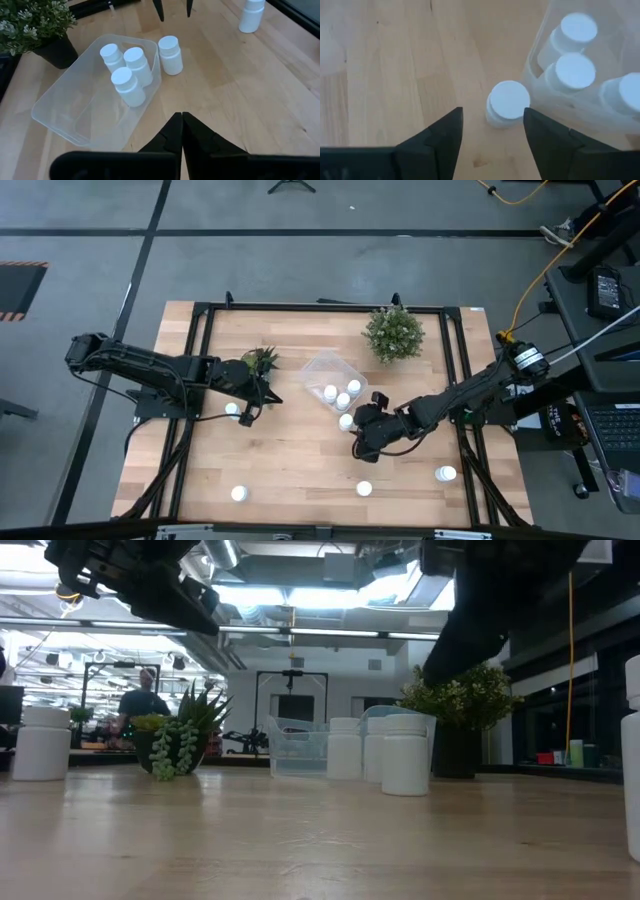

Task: Pick and place pill bottles into a basket
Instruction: Put the pill bottle into the transparent bin

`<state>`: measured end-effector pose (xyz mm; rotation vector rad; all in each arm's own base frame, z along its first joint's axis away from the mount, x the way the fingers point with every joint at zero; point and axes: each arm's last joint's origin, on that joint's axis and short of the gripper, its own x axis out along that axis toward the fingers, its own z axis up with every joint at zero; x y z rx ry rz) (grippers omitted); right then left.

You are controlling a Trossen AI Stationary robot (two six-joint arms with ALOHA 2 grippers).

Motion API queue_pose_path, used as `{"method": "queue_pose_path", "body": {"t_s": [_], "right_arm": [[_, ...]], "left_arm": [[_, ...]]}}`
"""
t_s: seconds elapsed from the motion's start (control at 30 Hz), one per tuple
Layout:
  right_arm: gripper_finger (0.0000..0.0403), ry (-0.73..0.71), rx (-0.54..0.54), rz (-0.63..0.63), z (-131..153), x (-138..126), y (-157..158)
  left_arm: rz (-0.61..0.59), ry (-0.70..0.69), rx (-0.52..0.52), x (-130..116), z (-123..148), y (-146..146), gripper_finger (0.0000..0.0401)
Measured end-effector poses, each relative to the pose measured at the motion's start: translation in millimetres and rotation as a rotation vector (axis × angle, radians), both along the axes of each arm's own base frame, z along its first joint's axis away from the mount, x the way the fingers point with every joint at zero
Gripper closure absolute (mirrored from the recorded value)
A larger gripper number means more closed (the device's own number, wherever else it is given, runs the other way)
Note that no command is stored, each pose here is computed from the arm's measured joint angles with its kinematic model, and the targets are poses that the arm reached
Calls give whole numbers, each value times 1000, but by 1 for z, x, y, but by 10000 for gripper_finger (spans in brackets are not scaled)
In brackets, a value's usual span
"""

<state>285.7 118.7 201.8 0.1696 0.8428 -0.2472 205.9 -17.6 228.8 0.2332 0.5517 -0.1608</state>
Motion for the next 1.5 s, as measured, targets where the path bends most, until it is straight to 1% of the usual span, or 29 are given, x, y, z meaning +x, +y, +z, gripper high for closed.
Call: {"method": "queue_pose_path", "body": {"t_s": [0.23,0.33,0.53,0.87,0.97,1.1,1.3,1.5], "right_arm": [[193,-40,57,-48,-22,-7,-3],[193,-58,49,-57,-27,-9,-5],[193,-61,28,-58,-27,-7,-9],[193,-49,20,-95,-28,-4,-19],[193,-42,17,-97,-31,-3,-20],[193,-13,2,-90,-43,1,-18],[193,-57,-17,-38,-45,8,-15],[193,-73,-17,-61,-44,11,-20]], "left_arm": [[-1,0,1,0,0,0,393],[-1,0,1,0,0,0,393],[-1,0,1,0,0,0,399],[-1,0,1,0,0,0,395],[-1,0,1,0,0,0,399],[-1,4,1,0,0,0,398],[-1,7,2,0,-1,0,393],[-1,8,2,0,-1,0,400]]}}
